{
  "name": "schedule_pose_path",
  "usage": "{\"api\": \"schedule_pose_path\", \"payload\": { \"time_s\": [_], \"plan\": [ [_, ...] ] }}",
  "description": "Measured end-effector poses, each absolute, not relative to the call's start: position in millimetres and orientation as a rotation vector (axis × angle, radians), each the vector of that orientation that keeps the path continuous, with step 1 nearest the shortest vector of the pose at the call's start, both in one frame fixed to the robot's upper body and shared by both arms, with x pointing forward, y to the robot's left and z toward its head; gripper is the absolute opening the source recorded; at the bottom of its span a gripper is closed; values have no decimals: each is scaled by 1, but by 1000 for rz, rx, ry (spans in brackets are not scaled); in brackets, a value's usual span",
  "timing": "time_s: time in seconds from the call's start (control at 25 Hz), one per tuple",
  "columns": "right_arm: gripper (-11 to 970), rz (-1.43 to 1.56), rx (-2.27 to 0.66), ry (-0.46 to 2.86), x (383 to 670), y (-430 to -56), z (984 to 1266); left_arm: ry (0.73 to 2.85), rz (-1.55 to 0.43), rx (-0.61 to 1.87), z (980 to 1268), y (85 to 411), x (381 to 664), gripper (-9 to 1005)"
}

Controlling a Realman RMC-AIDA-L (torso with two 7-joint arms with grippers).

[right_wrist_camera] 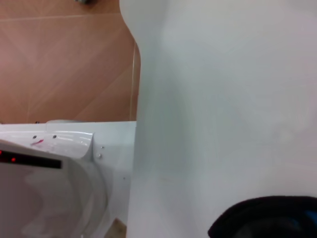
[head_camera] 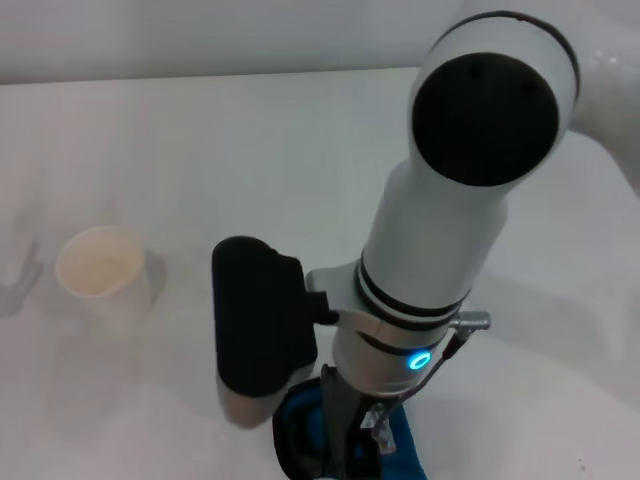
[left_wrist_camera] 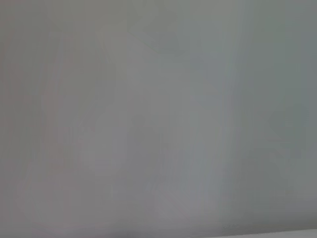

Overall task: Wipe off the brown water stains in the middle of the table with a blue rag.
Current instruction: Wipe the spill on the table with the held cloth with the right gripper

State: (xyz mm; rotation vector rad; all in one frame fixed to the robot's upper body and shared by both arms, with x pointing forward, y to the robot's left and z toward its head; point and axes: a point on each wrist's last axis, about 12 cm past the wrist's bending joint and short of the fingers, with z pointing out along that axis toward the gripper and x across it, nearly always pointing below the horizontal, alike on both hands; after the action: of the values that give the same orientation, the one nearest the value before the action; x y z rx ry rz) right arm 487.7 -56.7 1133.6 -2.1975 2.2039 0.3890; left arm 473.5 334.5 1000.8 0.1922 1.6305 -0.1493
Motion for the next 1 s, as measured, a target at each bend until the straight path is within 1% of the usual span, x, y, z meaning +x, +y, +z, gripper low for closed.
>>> {"api": "schedule_pose_path", "payload": {
  "time_s": [0.32,0.6,0.72,1.0],
  "plan": [
    [58,395,-2347,2156,484,-58,1122,1630,-149,191,1001,334,475,876],
    [57,376,-2442,2132,486,-61,1118,1636,-148,192,1001,334,476,876],
    [57,310,-2381,2166,498,-62,1115,1638,-146,189,1001,334,477,876],
    [57,103,-2131,2336,548,-80,1106,1638,-144,184,1001,334,476,876]
  ]
}}
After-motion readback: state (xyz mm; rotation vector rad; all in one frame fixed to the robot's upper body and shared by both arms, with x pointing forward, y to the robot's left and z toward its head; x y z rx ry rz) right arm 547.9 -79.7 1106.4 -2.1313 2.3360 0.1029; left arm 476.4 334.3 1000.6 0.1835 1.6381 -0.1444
